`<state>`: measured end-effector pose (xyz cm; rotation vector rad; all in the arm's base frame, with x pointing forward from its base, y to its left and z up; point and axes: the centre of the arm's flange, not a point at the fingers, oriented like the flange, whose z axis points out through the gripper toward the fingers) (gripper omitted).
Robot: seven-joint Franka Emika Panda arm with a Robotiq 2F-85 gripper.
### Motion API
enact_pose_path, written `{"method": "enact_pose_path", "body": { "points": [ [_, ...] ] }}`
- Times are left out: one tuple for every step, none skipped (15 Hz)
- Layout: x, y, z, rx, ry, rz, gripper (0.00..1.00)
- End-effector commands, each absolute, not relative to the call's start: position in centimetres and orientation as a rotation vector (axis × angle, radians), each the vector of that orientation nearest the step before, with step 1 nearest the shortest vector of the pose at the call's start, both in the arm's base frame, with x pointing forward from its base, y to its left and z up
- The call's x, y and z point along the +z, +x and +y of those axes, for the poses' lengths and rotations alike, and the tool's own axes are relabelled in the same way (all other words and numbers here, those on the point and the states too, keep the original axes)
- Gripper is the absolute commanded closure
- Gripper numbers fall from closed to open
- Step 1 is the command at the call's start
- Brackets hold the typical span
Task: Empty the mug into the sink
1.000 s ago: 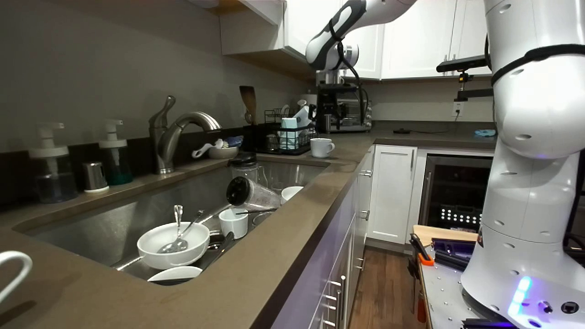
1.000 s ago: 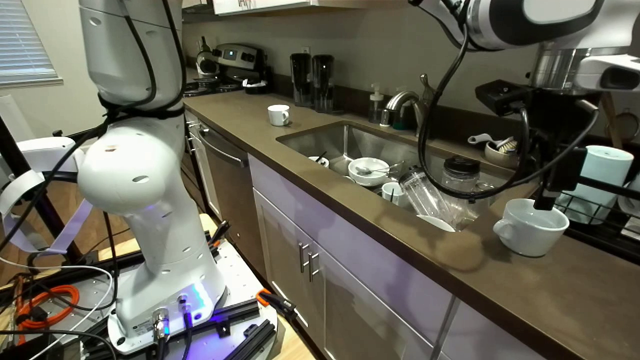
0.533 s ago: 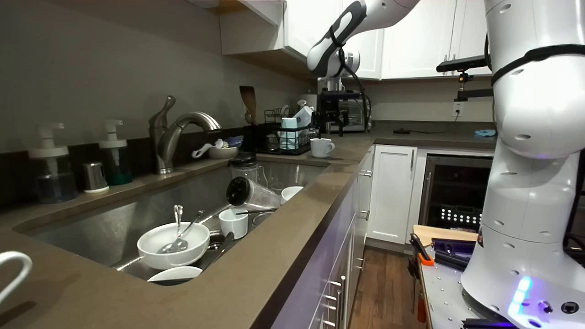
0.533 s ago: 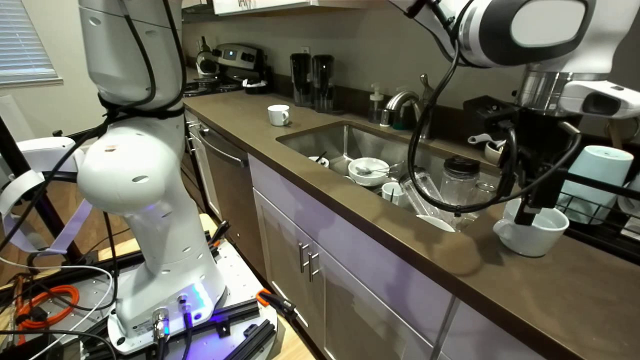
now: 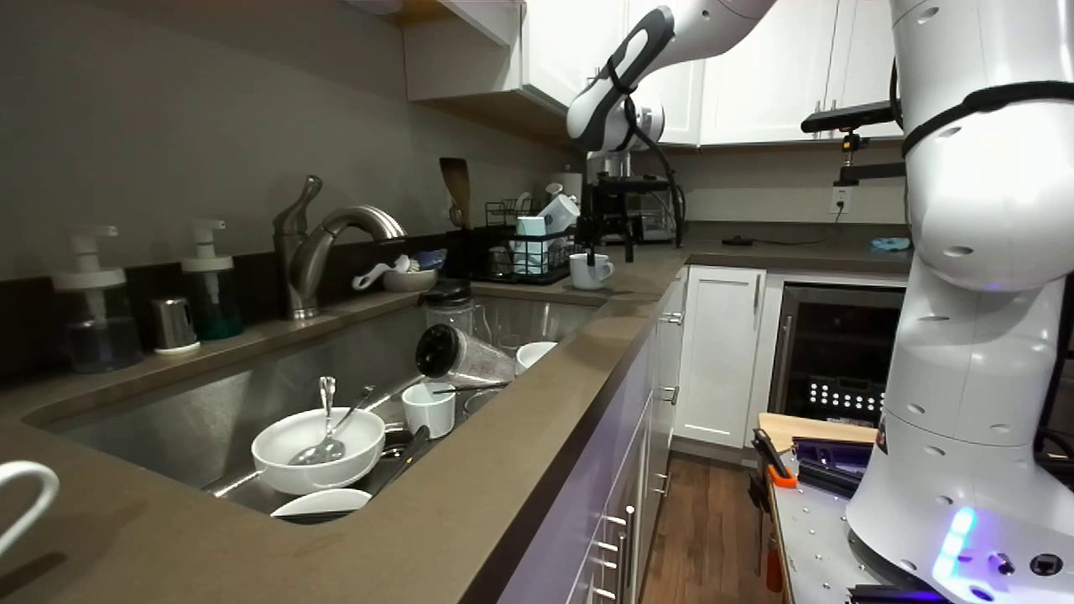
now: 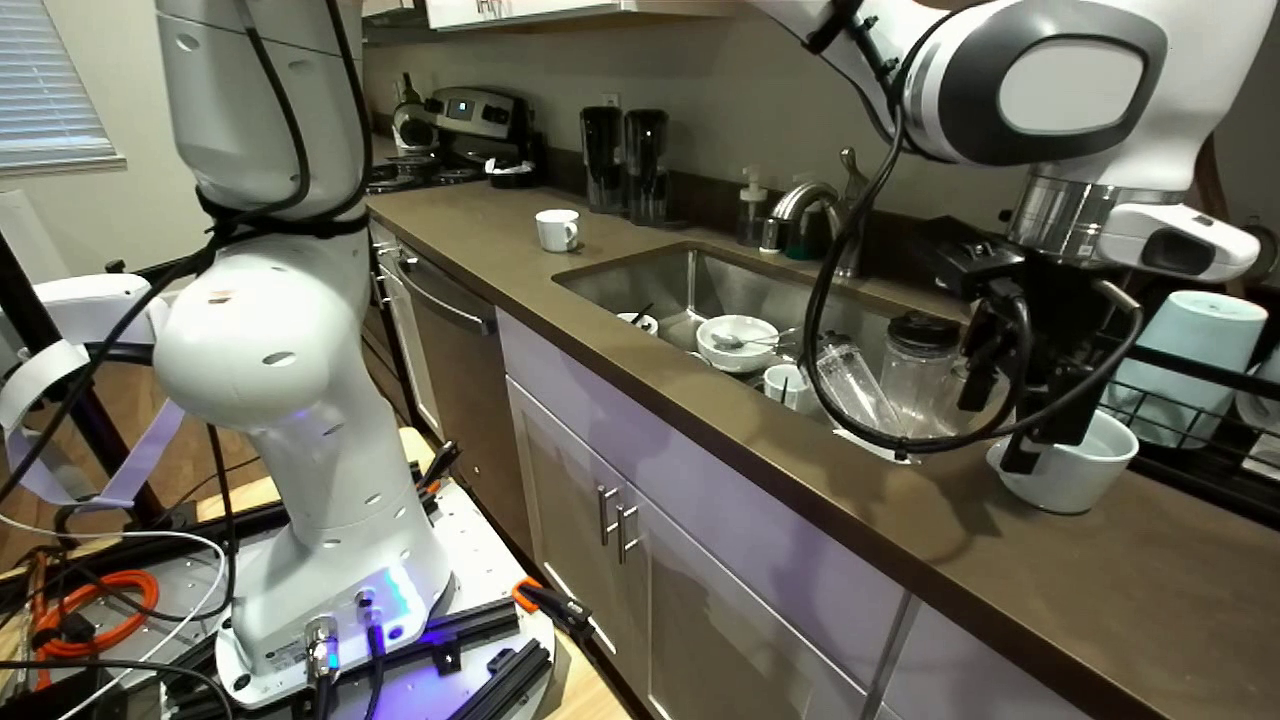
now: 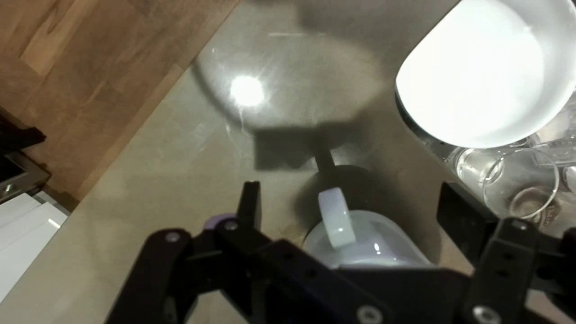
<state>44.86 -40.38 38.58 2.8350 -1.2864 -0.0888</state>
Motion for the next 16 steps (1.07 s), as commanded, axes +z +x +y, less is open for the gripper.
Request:
{"method": "enact_pose_path", "body": {
  "points": [
    [37.6,43.9,-39.9,-0.057,2.937,-1.190,0.00],
    [37.3,43.9,-39.8,-0.057,2.956,-1.164,0.00],
    [36.9,44.0,-39.7,-0.056,2.973,-1.137,0.00],
    [36.6,44.1,-39.7,-0.055,2.989,-1.108,0.00],
    [36.4,44.1,-39.7,-0.053,3.000,-1.079,0.00],
    [36.2,44.4,-39.8,-0.050,3.010,-1.051,0.00],
    [36.1,44.8,-40.1,-0.049,3.012,-1.028,0.00],
    [36.0,45.1,-40.3,-0.050,3.019,-1.007,0.00],
    [35.8,45.5,-40.6,-0.050,3.021,-0.994,0.00],
    [35.7,45.8,-40.8,-0.050,3.027,-0.981,0.00],
    [35.6,46.0,-41.0,-0.052,3.029,-0.968,0.02],
    [35.4,46.3,-41.2,-0.055,3.033,-0.959,0.01],
    [35.2,46.6,-41.5,-0.057,3.038,-0.954,0.00],
    [35.1,46.9,-41.7,-0.058,3.041,-0.951,0.00],
    [34.9,47.2,-42.0,-0.058,3.041,-0.946,0.00],
    [34.8,47.4,-42.2,-0.062,3.042,-0.942,0.00]
  ]
}}
